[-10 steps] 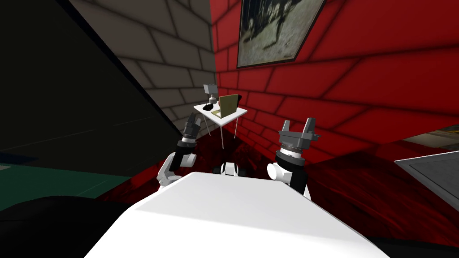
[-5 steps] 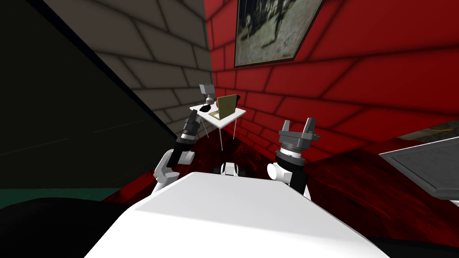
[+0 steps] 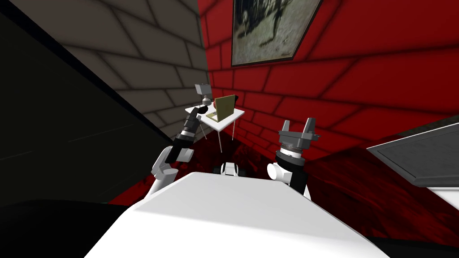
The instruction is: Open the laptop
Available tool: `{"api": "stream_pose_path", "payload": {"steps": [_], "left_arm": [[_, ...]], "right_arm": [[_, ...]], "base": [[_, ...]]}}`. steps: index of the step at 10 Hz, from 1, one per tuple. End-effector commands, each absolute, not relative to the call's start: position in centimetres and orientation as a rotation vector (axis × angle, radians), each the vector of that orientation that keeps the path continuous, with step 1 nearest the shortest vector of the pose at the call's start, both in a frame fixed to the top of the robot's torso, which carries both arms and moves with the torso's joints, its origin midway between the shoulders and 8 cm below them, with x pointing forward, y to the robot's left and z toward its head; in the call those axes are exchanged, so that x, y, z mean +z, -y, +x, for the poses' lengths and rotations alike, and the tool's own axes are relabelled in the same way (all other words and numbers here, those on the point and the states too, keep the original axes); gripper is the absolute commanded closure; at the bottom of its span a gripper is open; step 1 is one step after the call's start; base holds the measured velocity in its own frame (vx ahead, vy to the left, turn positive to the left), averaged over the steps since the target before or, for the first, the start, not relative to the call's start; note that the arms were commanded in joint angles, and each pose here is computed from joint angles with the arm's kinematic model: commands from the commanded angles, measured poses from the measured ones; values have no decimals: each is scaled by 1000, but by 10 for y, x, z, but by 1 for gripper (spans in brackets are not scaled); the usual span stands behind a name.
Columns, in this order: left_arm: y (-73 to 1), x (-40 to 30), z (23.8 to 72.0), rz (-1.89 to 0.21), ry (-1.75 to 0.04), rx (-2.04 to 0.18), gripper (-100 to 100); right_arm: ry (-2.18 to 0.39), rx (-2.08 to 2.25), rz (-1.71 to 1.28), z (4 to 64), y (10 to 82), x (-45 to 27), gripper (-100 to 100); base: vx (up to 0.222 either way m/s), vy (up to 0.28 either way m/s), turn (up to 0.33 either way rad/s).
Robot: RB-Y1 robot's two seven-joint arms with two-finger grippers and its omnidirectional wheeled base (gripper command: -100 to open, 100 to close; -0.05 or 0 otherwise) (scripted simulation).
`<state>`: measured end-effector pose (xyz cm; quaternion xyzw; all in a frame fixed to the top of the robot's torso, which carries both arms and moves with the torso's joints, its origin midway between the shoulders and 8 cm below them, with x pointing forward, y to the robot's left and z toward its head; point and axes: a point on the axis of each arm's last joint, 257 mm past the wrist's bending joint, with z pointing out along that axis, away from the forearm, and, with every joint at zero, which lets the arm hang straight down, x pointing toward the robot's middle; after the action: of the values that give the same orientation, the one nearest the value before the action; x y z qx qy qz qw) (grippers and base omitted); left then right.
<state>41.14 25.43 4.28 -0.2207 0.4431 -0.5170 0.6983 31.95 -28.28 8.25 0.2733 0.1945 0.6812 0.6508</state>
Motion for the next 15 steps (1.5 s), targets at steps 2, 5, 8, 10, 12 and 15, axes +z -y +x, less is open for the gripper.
{"api": "stream_pose_path", "payload": {"steps": [2, 5, 8, 10, 12, 15], "left_arm": [[-258, 43, 421, -517, -1026, -1118, -100], [-256, 56, 428, -504, -1049, -1093, -100], [-260, 56, 435, -528, -1078, -1064, -100], [-260, 60, 438, -533, -1094, -1049, -100], [-260, 62, 443, -542, -1111, -1033, -100], [-265, 58, 450, -579, -1145, -1001, -100]], "right_arm": [[-442, 1547, 621, 320, 283, 83, 0], [-442, 1547, 621, 319, 283, 82, 0], [-442, 1547, 621, 320, 283, 83, 0], [-442, 1547, 621, 320, 283, 83, 0], [-442, 1547, 621, 319, 283, 82, 0], [-442, 1547, 621, 320, 283, 83, 0]], "base": [[48, 45, -122], [83, 53, -117], [43, 51, -77], [46, 62, -116], [61, 63, -120], [37, 53, -107]]}}
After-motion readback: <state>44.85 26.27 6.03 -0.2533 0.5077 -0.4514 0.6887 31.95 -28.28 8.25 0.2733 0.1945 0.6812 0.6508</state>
